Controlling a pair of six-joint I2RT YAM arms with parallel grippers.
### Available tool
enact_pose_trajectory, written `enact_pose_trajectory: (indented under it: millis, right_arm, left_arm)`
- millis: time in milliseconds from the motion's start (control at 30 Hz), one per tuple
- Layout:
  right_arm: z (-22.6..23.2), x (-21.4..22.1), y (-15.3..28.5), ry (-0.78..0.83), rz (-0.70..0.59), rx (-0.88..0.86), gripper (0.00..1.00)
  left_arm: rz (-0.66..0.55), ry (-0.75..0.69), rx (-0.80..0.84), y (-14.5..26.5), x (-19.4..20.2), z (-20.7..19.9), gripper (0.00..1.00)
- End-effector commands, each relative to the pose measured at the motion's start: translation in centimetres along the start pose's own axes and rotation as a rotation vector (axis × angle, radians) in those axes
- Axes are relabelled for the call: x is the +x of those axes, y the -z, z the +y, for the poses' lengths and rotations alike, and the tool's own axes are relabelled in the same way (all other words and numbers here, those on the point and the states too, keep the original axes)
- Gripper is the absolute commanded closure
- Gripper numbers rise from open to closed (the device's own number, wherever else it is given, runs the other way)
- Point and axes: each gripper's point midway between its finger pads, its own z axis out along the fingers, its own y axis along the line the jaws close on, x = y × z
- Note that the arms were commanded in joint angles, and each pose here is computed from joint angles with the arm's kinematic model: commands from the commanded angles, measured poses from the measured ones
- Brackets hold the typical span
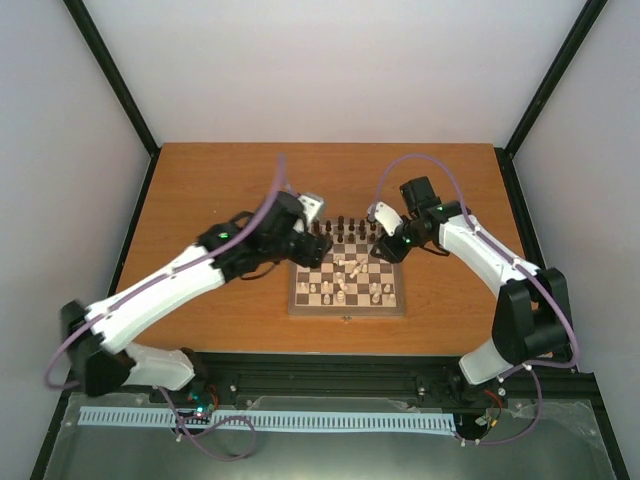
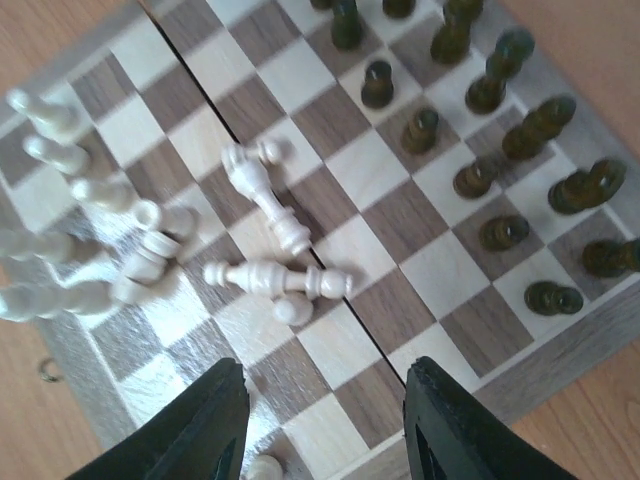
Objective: Set up the chess pieces on the board
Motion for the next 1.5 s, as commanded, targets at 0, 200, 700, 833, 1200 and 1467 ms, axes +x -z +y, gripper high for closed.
enact_pose_trajectory:
  millis: [0,200,700,833,1200,1467]
  right_arm:
    - [-0.8,1.5,-1.3,0.037,0.106,0.051,0.56]
    - [0.5,2.1,-3.9,0.061,0.182,0.023,0.59]
    - [0.9,2.4,-7.1,0.079,0.279,0.032,0.69]
    - [1.0,2.7,-7.4,0.075,0.287,0.025,0.74]
    - [1.3,3.9,-8.1,0.066,0.315,0.000,0.78]
    - [1.3,3.7,-8.0,0.065,0.307,0.002,0.88]
  left_arm:
    - [-0.199,0.049,-0.019,7.5,-3.9,2.1,0.11]
    - [-0.212,0.096,-0.210,5.7,-1.0,8.5,0.09]
    - [-0.222,0.118,-0.338,6.9,-0.1,11.7,0.13]
    - [-0.212,0.117,-0.333,6.7,0.0,11.6,0.13]
    - [-0.186,0.110,-0.327,6.0,0.3,11.5,0.13]
    - [-0.179,0.106,-0.311,5.8,0.4,11.2,0.13]
